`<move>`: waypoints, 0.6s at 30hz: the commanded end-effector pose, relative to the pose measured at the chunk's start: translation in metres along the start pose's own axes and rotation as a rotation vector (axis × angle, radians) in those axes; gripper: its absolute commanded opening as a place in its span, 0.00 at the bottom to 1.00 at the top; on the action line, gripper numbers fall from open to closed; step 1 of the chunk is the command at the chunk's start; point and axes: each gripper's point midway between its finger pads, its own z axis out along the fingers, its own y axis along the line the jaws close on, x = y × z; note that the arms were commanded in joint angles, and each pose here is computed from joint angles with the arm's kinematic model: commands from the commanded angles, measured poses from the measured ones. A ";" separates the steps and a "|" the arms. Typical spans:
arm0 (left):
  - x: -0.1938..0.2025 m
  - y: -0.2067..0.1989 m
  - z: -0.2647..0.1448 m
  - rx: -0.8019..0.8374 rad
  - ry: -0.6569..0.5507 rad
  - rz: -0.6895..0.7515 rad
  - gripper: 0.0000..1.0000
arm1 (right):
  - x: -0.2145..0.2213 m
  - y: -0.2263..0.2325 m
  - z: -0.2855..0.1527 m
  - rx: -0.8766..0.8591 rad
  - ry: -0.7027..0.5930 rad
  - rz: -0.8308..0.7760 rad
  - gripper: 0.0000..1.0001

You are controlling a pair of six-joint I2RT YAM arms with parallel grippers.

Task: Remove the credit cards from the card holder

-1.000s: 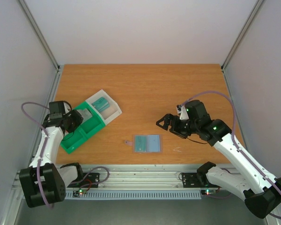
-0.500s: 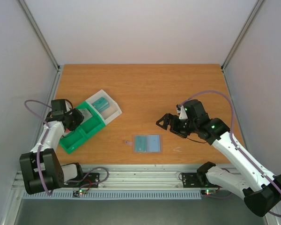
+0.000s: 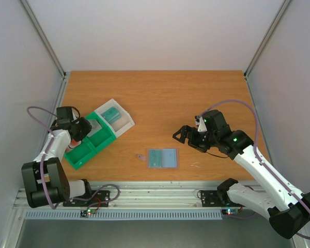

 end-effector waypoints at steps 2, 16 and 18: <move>-0.022 -0.001 -0.001 -0.026 -0.073 0.030 0.08 | -0.008 0.007 -0.007 -0.006 -0.034 -0.026 0.98; -0.026 0.003 -0.008 -0.066 -0.087 0.028 0.19 | -0.007 0.007 -0.011 0.004 -0.030 -0.032 0.98; -0.027 0.003 -0.013 -0.071 -0.104 0.027 0.21 | -0.007 0.007 -0.012 0.006 -0.031 -0.033 0.98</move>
